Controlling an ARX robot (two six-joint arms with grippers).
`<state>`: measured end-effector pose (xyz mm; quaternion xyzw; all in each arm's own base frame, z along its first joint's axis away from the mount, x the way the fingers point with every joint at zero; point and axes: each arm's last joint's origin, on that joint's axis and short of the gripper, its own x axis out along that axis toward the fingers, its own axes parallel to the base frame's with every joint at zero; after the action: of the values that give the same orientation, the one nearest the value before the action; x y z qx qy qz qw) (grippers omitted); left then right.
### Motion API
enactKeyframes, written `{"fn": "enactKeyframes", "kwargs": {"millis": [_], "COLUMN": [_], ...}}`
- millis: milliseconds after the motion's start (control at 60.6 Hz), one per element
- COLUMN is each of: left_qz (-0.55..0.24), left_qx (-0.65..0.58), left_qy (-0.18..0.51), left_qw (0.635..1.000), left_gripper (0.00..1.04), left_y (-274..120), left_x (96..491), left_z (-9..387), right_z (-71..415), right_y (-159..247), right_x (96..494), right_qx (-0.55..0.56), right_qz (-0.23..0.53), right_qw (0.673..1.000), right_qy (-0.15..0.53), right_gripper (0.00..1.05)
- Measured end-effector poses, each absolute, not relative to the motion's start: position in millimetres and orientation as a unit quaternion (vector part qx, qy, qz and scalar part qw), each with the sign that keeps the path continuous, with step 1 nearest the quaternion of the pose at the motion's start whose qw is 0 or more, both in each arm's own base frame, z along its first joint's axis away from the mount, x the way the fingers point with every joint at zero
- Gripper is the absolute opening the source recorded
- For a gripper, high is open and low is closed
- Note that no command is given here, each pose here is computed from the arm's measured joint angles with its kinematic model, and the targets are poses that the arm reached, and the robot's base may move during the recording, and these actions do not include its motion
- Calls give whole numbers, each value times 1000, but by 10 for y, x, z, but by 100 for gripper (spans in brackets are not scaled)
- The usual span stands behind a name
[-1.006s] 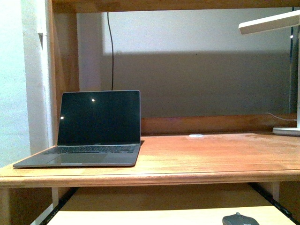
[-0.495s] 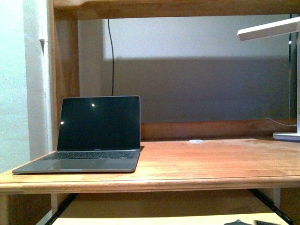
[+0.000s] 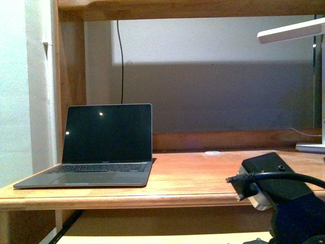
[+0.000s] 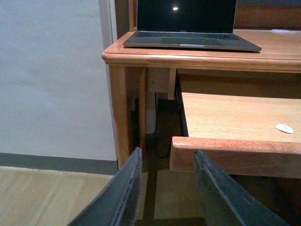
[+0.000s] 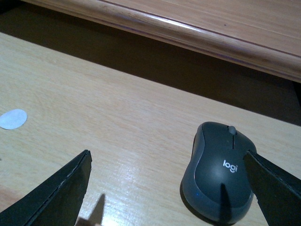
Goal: Place mouse
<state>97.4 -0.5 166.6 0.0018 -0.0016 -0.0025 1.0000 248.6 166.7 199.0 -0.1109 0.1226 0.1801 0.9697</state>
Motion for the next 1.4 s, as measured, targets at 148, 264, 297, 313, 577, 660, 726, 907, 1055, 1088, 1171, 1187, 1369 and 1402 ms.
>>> {"fn": "enactKeyframes", "kwargs": {"millis": [148,264,297,313,577,660,726,907,1055,1088,1171,1187,1369,1402], "left_qz": [-2,-2,-2,-2,-2,-2,-2,-2,-2,-2,-2,-2,-2,-2], "left_qx": [2,2,2,2,2,2,2,2,2,2,2,2,2,2], "left_qy": [-2,-2,-2,-2,-2,-2,-2,-2,-2,-2,-2,-2,-2,-2], "left_qw": [1000,1000,1000,1000,1000,1000,1000,1000,1000,1000,1000,1000,1000,1000], "left_gripper": [67,84,90,94,97,97,97,97,97,97,97,97,97,97], "left_y": [-5,-5,-5,-5,-5,-5,-5,-5,-5,-5,-5,-5,-5,-5], "left_x": [974,974,974,974,974,974,974,974,974,974,974,974,974,974], "left_z": [1666,1666,1666,1666,1666,1666,1666,1666,1666,1666,1666,1666,1666,1666], "right_z": [1933,1896,1883,1870,1779,1779,1780,1770,1734,1741,1749,1750,1740,1738], "right_y": [1742,1746,1739,1735,1674,1660,1651,1616,1557,1549,1540,1535,1498,1497], "right_x": [2632,2733,2760,2783,2970,3003,3030,3112,3185,3195,3207,3211,3228,3228], "right_qx": [-131,-148,-152,-155,-170,-172,-171,-174,-167,-167,-163,-160,-130,-127], "right_qz": [170,153,147,143,103,94,91,78,67,66,66,65,78,80], "right_qw": [967,967,967,967,966,966,966,961,957,955,955,955,955,955], "right_qy": [137,141,143,145,163,167,172,200,230,234,241,242,254,255], "right_gripper": [97,97,97,97,97,97,97,97,97,97,97,97,82,77]}}
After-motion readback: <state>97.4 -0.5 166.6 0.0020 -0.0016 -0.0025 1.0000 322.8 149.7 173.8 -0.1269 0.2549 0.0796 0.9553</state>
